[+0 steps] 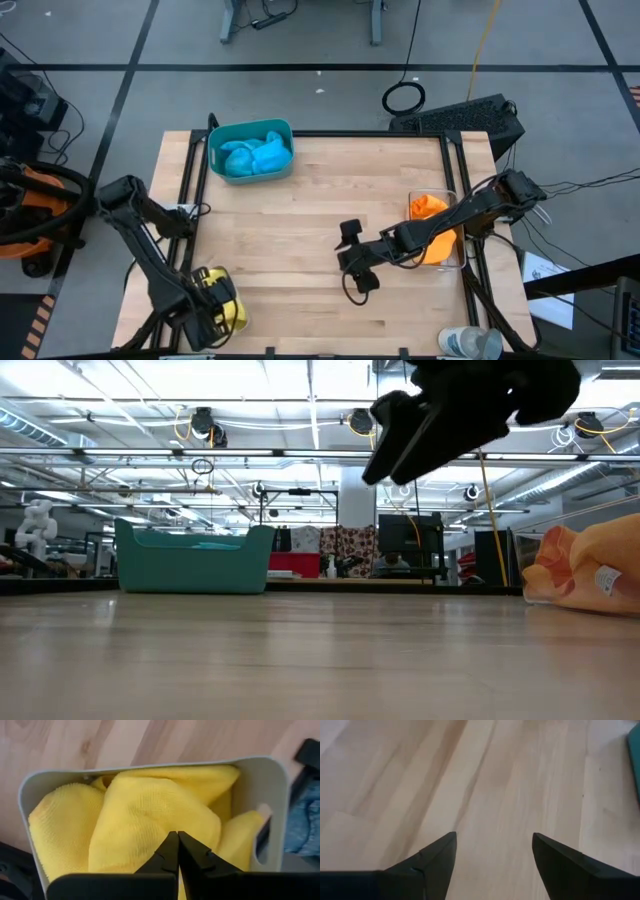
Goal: Sort microfiber towel by color & place in baskets
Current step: Return to Home Position
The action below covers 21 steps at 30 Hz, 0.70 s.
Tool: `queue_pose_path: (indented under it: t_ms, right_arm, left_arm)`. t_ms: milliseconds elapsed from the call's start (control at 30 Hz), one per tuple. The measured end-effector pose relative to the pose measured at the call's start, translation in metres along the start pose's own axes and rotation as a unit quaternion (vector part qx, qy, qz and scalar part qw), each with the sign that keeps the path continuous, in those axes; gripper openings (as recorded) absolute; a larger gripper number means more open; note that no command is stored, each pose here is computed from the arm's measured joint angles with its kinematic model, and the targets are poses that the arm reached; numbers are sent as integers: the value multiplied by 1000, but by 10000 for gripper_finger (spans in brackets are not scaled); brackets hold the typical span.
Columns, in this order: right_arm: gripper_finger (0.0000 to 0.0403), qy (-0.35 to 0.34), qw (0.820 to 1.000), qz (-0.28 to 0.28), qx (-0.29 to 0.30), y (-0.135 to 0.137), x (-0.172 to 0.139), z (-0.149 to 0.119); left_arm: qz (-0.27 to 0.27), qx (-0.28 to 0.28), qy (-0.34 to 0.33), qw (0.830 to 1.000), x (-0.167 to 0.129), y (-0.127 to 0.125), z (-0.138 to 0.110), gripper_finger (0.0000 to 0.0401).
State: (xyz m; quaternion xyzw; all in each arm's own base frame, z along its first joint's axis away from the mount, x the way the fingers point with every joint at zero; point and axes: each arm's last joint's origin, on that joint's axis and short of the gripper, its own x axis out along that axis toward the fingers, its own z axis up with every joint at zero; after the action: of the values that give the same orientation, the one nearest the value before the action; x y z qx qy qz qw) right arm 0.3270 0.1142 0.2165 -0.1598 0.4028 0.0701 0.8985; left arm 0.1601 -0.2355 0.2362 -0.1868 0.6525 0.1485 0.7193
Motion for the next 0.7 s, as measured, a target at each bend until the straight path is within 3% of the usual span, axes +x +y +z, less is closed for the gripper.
queue_pose_path:
  t_ms: [233,400,467,567,633,700]
  right_arm:
    - [208,-20,1000,4,-18,2,-19,5]
    - [163,-37,998,21,-52,2,-34,7]
    - [130,-39,995,34,-79,2,-40,7]
    - [61,-60,992,28,-107,-2,-55,10]
    - [19,-72,991,22,-114,-8,-66,11]
    - [10,-74,991,17,-110,-14,-78,9]
  left_arm:
    - [-25,12,-23,999,-15,6,1,9]
    - [6,91,-164,982,-18,9,12,8]
    - [35,152,-234,960,-19,8,20,8]
    - [95,245,-343,902,-23,5,39,8]
    - [139,298,-378,865,-26,3,53,8]
    - [166,332,-383,846,-27,3,70,8]
